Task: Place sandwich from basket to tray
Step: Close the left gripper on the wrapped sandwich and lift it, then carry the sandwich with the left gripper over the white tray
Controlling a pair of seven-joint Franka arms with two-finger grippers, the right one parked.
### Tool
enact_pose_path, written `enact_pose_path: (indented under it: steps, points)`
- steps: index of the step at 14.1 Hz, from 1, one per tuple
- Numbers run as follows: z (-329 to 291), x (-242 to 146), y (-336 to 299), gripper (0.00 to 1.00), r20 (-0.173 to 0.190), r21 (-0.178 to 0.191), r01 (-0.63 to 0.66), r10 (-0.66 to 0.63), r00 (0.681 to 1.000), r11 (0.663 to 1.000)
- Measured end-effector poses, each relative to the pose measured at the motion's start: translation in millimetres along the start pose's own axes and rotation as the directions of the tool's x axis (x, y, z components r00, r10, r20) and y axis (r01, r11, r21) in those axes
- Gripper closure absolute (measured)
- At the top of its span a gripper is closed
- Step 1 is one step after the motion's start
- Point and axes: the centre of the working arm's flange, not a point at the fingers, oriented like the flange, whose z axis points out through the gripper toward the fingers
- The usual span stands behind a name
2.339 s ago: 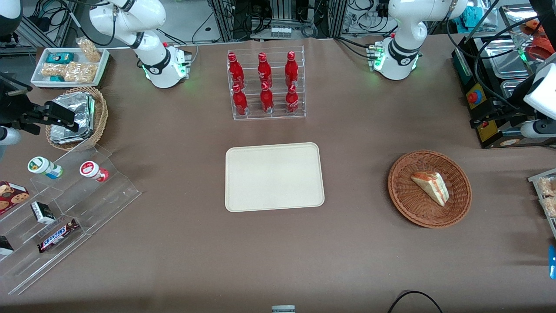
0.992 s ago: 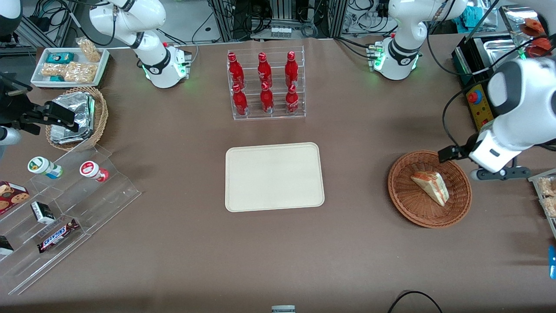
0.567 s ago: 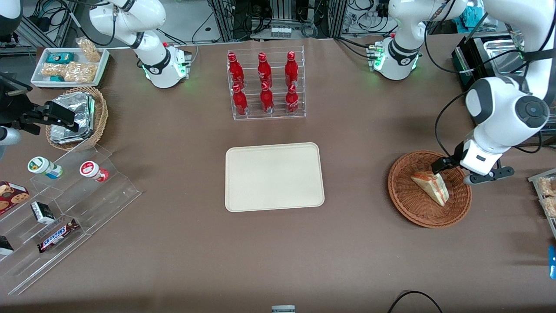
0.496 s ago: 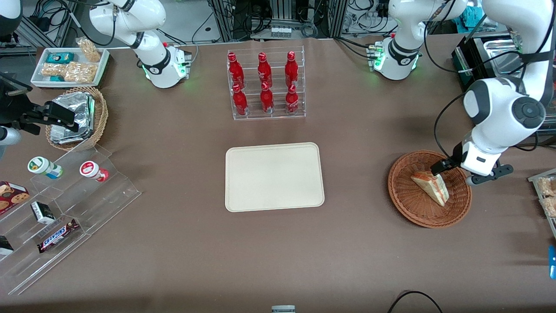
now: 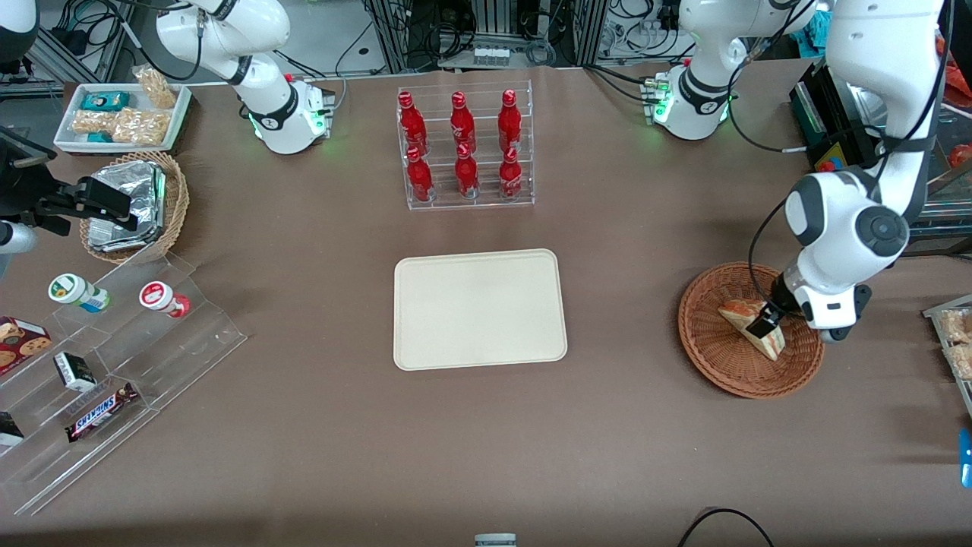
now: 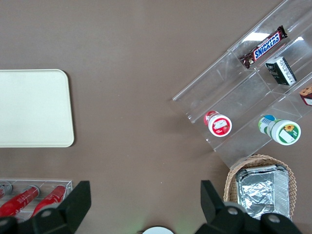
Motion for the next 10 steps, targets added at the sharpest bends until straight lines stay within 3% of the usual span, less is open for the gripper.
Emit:
enact_pose_path:
  steps: [3, 5, 7, 8, 9, 10]
  points:
    - [4.0, 0.6, 1.7, 0.41, 0.011, 0.013, 0.002, -0.002, 1.000, 1.000]
    - [-7.3, -0.9, 7.8, 0.59, 0.050, 0.052, -0.013, 0.011, 0.999, 0.999]
    - [-31.3, -7.8, 24.5, 0.75, 0.091, 0.080, -0.109, 0.102, 0.991, 0.991]
    - [-43.7, -14.6, 35.6, 0.82, 0.098, 0.073, -0.193, 0.185, 0.978, 0.979]
    - [-54.4, -24.8, 49.5, 0.82, 0.097, 0.057, -0.309, 0.302, 0.948, 0.950]
    - [-62.0, -37.7, 64.1, 0.84, 0.095, 0.039, -0.430, 0.425, 0.900, 0.902]
